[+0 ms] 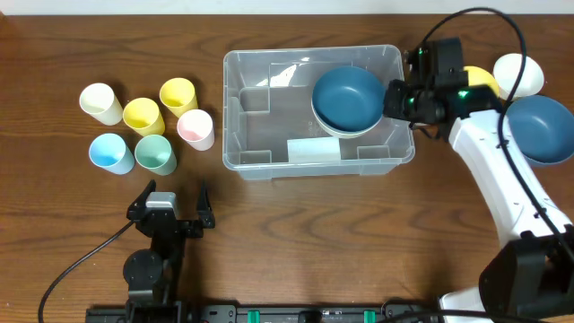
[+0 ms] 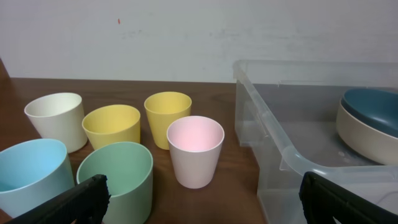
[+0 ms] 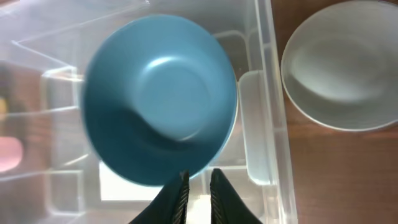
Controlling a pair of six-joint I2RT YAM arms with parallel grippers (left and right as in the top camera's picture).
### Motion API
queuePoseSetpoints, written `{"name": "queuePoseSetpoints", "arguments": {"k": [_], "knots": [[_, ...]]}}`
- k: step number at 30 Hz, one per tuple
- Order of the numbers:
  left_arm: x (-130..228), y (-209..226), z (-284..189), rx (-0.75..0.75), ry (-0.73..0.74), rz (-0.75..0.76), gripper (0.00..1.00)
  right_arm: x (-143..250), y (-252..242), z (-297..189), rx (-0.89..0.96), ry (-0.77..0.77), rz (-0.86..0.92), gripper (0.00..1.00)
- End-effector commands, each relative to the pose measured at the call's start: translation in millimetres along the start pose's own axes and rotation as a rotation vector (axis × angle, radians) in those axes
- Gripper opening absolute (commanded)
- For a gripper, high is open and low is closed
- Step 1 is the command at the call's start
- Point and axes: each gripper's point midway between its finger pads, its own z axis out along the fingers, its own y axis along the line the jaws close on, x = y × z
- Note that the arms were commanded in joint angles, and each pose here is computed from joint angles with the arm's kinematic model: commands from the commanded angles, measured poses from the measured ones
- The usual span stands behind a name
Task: Pack container
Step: 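Lower the dark blue bowl into the cream bowl and release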
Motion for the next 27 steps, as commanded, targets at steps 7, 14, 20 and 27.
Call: {"name": "queuePoseSetpoints", "arguments": {"k": [7, 14, 20, 27], "knots": [[15.9, -0.2, 0.8, 0.007, 0.049, 0.013, 0.98, -54.8, -68.7, -115.5, 0.13, -0.142, 0.217, 0.31], [15.9, -0.2, 0.8, 0.007, 0.049, 0.013, 0.98, -9.7, -202.0, -128.5, 0.316, -0.027, 0.647, 0.43], [15.9, -0.2, 0.8, 0.007, 0.049, 0.013, 0.98, 34.9, -279.9, -125.3, 0.396, -0.005, 0.869, 0.46], [15.9, -0.2, 0.8, 0.007, 0.049, 0.013, 0.98, 76.8, -335.4, -109.1, 0.435, -0.044, 1.047, 0.45]]}}
